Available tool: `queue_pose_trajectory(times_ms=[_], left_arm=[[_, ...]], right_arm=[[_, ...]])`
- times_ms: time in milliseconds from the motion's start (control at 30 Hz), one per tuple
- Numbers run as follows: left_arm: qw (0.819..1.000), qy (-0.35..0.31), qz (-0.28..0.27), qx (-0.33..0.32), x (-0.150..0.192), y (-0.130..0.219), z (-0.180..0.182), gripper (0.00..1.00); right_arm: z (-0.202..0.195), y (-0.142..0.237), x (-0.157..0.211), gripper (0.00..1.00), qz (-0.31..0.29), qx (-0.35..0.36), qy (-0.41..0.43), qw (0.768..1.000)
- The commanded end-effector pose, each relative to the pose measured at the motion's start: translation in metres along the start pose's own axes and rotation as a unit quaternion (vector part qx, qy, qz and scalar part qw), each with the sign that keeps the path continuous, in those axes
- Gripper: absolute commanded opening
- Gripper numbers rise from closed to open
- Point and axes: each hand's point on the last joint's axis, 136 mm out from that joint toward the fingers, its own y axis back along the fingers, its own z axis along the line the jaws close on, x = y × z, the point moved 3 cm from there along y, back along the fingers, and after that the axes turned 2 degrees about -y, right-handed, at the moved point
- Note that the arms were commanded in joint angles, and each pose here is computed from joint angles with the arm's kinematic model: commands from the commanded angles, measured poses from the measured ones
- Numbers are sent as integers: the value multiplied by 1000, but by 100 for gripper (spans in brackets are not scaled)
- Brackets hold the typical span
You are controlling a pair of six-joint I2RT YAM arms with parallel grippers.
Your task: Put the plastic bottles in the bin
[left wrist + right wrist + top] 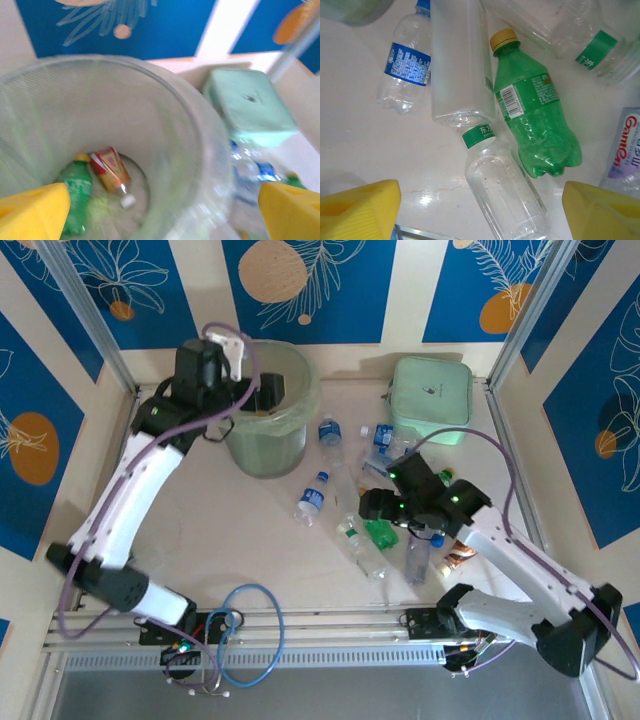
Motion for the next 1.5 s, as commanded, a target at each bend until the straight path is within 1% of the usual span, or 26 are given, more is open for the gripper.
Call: queue_pose_trajectory(times_ms=[0, 100, 167, 200, 300, 467, 633, 733, 867, 1000, 1267, 1467], left_arm=[[999, 13, 37, 35, 46, 17, -17, 95], [994, 34, 65, 84, 94, 28, -32, 93], [989, 51, 74, 114, 118, 35, -38, 92], [988, 60, 82, 116, 128, 37, -38, 91], [985, 67, 109, 115, 152, 40, -38, 89], [981, 77, 135, 116, 176, 40, -37, 88], [980, 79, 143, 110, 184, 39, -34, 84], [981, 78, 142, 105, 186, 39, -32, 84], [981, 80, 143, 104, 189, 38, -31, 83], [981, 81, 144, 105, 190, 36, -31, 82], [979, 84, 150, 106, 195, 35, -31, 81], [979, 85, 153, 101, 198, 36, -29, 80]], right_arm=[[14, -5, -12, 83, -18, 14, 28, 999], [22, -17, -16, 83, -11, 26, 46, 999], [25, -27, -19, 82, -6, 34, 54, 998], [25, -32, -21, 82, -3, 42, 57, 997], [26, -50, -24, 81, 13, 65, 63, 996], [30, -75, -28, 82, 31, 95, 72, 992], [33, -94, -28, 81, 47, 105, 73, 991], [38, -101, -26, 80, 54, 96, 78, 991], [37, -111, -23, 78, 68, 115, 85, 987], [36, -120, -22, 78, 74, 128, 86, 985], [30, -126, -26, 74, 74, 156, 79, 982], [31, -129, -26, 71, 71, 151, 80, 983]])
